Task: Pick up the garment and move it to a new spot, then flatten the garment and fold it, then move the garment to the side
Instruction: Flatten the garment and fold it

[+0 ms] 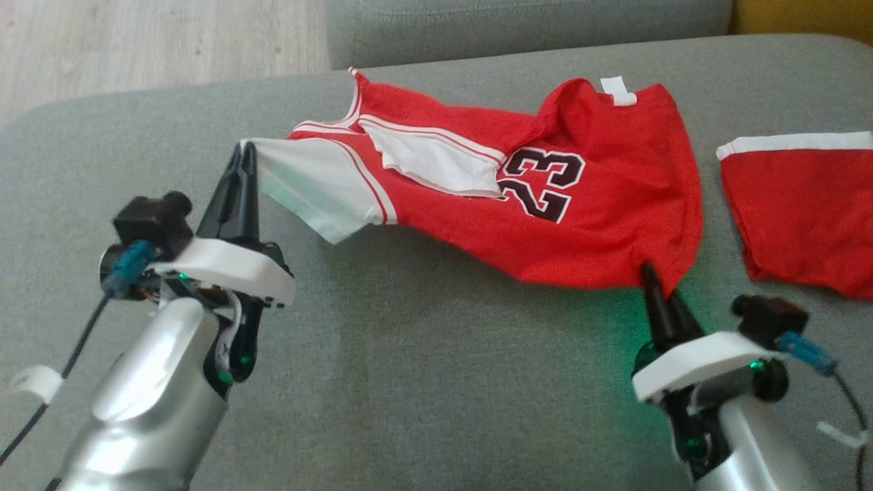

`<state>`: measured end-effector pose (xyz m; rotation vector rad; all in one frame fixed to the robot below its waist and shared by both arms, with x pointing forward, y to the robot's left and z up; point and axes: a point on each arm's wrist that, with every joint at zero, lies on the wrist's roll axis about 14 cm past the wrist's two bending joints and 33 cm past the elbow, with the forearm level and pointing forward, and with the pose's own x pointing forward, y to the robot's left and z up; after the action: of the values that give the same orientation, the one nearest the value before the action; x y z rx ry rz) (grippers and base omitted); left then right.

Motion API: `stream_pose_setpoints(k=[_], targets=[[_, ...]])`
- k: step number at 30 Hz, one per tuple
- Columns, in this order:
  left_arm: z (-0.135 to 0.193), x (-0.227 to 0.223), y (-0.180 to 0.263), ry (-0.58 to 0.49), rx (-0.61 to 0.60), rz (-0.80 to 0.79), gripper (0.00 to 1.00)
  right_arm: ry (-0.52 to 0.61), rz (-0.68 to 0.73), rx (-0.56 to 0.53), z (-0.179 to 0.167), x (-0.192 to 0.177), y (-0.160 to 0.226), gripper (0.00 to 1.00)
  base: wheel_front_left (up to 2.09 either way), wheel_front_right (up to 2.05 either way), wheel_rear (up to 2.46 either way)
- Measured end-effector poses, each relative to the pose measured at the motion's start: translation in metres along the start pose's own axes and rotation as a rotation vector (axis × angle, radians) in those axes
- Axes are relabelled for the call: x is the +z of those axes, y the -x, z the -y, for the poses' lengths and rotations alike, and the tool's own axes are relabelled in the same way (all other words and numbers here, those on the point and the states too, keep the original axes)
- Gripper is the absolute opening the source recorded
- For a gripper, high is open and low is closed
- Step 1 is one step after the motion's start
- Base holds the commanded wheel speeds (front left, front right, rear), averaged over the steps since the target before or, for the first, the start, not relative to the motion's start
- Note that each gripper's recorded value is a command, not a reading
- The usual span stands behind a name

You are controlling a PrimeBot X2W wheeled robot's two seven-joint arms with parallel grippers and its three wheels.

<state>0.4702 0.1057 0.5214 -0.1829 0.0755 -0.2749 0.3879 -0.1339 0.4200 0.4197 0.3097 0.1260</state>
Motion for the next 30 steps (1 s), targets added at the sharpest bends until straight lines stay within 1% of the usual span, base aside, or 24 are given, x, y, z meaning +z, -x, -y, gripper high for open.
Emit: stream_pose_setpoints(k=[2, 5, 8, 11, 14, 17, 19, 21, 23, 27, 30], targets=[[-0.001, 0.011, 0.001, 0.026, 0.006, 0.027, 0.00, 0.001, 0.068, 0.013, -0.004, 0.022, -0.001, 0.00, 0.00, 0.00, 0.00], [-0.004, 0.034, 0.003, 0.099, 0.021, 0.087, 0.00, 0.013, 0.174, 0.038, -0.012, 0.061, -0.001, 0.00, 0.00, 0.00, 0.00], [-0.005, 0.062, 0.007, 0.168, 0.021, 0.160, 0.00, 0.065, 0.274, 0.076, -0.027, 0.105, -0.001, 0.00, 0.00, 0.00, 0.00], [0.000, 0.096, 0.012, 0.236, 0.002, 0.241, 0.00, 0.143, 0.386, 0.123, -0.050, 0.158, 0.002, 0.00, 0.00, 0.00, 0.00], [0.006, 0.144, 0.017, 0.278, -0.025, 0.364, 0.00, 0.216, 0.509, 0.172, -0.078, 0.215, 0.011, 0.00, 0.00, 0.00, 0.00], [0.021, 0.210, 0.031, 0.325, -0.082, 0.536, 0.00, 0.288, 0.631, 0.220, -0.106, 0.267, 0.028, 0.00, 0.00, 0.00, 0.00], [0.028, 0.251, 0.047, 0.336, -0.105, 0.654, 0.00, 0.328, 0.697, 0.252, -0.122, 0.294, 0.043, 0.00, 0.00, 0.00, 0.00], [0.031, 0.280, 0.064, 0.345, -0.120, 0.747, 0.00, 0.362, 0.738, 0.274, -0.133, 0.310, 0.056, 0.00, 0.00, 0.00, 0.00], [0.034, 0.295, 0.077, 0.353, -0.131, 0.798, 0.00, 0.377, 0.765, 0.289, -0.140, 0.318, 0.067, 0.00, 0.00, 0.00, 0.00], [0.043, 0.303, 0.094, 0.379, -0.159, 0.839, 0.00, 0.382, 0.791, 0.307, -0.147, 0.323, 0.082, 0.00, 0.00, 0.00, 0.00], [0.041, 0.298, 0.097, 0.404, -0.152, 0.826, 0.00, 0.377, 0.758, 0.294, -0.142, 0.315, 0.081, 0.00, 0.00, 0.00, 0.00]])
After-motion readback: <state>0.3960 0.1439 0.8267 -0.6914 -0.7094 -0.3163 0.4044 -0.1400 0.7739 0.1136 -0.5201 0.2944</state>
